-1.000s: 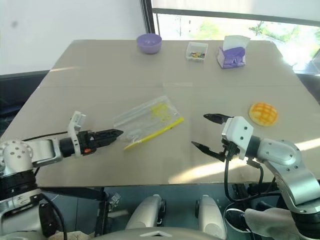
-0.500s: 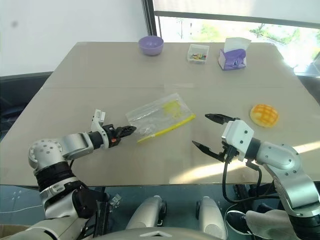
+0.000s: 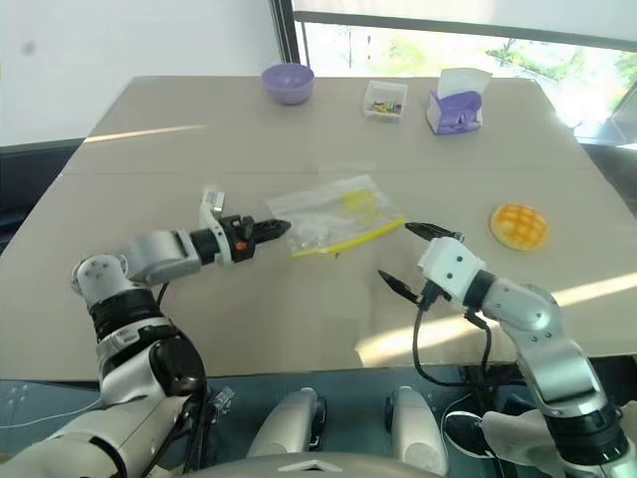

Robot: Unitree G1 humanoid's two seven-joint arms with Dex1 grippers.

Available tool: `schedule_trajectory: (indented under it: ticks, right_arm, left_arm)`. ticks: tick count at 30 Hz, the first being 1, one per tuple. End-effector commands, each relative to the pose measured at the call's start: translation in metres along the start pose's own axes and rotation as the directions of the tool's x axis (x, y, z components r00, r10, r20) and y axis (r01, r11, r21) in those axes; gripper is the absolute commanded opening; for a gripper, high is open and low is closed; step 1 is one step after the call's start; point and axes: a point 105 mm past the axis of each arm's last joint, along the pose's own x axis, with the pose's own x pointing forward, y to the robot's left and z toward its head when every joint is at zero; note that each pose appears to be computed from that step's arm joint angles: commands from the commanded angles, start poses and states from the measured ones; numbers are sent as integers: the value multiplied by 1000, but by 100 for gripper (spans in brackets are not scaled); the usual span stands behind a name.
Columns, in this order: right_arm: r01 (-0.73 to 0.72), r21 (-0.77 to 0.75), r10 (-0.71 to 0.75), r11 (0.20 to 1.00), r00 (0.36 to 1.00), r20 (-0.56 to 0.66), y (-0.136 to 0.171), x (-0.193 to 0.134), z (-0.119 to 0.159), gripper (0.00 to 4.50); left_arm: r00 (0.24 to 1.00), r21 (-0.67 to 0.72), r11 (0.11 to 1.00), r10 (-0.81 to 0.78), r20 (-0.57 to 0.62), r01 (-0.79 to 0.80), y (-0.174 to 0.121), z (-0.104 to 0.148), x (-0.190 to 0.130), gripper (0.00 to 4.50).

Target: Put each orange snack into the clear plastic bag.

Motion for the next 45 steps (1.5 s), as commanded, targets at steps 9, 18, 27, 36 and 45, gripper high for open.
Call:
schedule_trajectory:
  ticks: [9, 18, 27, 36, 45]
  right_arm:
    - [147, -320, -190, 936, 976, -107, -22, 54, -35, 450]
    - [204, -377, -262, 903, 959, -111, -21, 86, -50, 450]
    - [229, -420, -297, 878, 949, -105, -31, 93, -52, 181]
    - [322, -316, -363, 892, 929, -78, -57, 89, -35, 5]
    - [375, -257, -405, 891, 912, -73, -76, 93, -7, 0]
  left_arm:
    - [996, -22, 996, -83, 30, 84, -42, 11, 1, 6]
    - [994, -28, 995, -90, 62, 91, -54, 13, 3, 6]
    - [993, -34, 995, -97, 67, 99, -54, 14, 3, 0]
    - [997, 230, 973, -52, 65, 36, -60, 20, -15, 0]
    - [996, 916, 401, -78, 33, 1, -76, 20, -36, 300]
